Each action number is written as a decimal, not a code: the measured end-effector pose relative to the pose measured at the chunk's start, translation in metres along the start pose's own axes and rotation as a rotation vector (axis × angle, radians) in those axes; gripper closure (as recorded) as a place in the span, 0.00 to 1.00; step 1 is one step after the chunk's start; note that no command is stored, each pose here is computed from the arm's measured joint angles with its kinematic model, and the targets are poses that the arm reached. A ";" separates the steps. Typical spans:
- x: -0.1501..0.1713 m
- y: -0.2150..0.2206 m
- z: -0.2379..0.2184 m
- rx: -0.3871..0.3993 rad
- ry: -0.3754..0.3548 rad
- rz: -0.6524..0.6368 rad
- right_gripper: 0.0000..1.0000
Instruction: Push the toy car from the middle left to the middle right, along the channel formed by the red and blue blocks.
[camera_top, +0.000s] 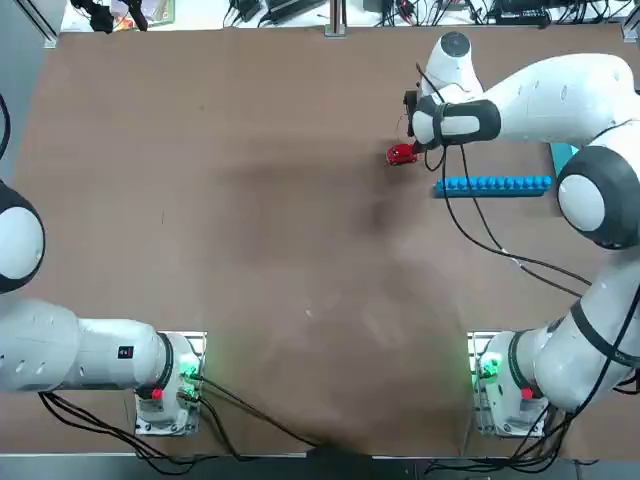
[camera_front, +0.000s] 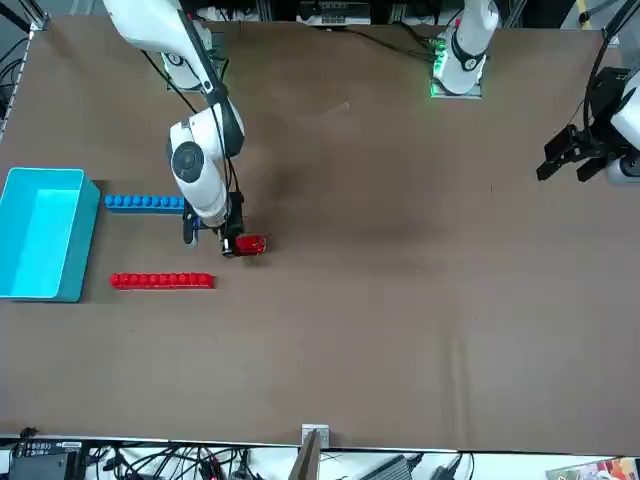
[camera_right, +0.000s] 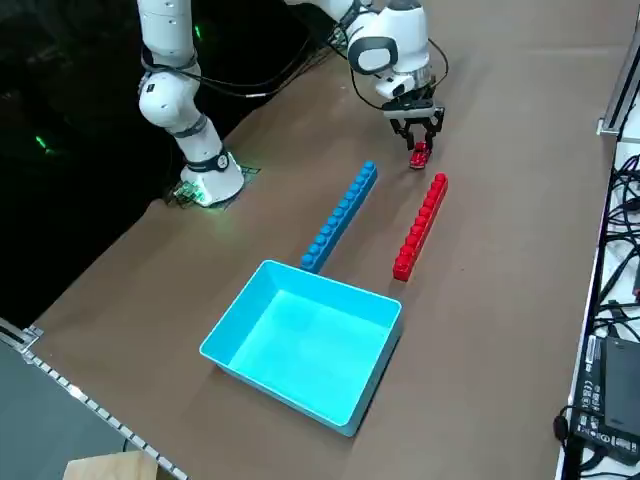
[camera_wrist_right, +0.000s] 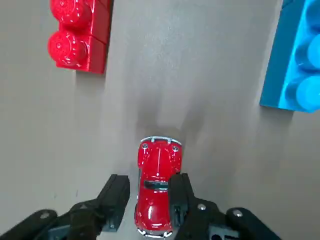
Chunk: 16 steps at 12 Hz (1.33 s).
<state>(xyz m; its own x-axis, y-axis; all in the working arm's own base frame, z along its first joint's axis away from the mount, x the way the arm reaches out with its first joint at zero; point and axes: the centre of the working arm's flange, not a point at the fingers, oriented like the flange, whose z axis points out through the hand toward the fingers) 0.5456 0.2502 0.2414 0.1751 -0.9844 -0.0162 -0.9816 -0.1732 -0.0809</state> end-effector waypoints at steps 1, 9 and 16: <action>0.000 0.000 0.002 -0.002 0.001 0.000 0.48; -0.003 0.003 0.018 -0.005 0.003 0.007 0.50; -0.005 0.003 0.024 0.005 0.000 0.014 0.51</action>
<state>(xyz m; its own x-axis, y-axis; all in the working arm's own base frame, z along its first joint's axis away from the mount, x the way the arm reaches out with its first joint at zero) 0.5437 0.2553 0.2176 0.1610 -0.9868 -0.0172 -0.9835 -0.1589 -0.0861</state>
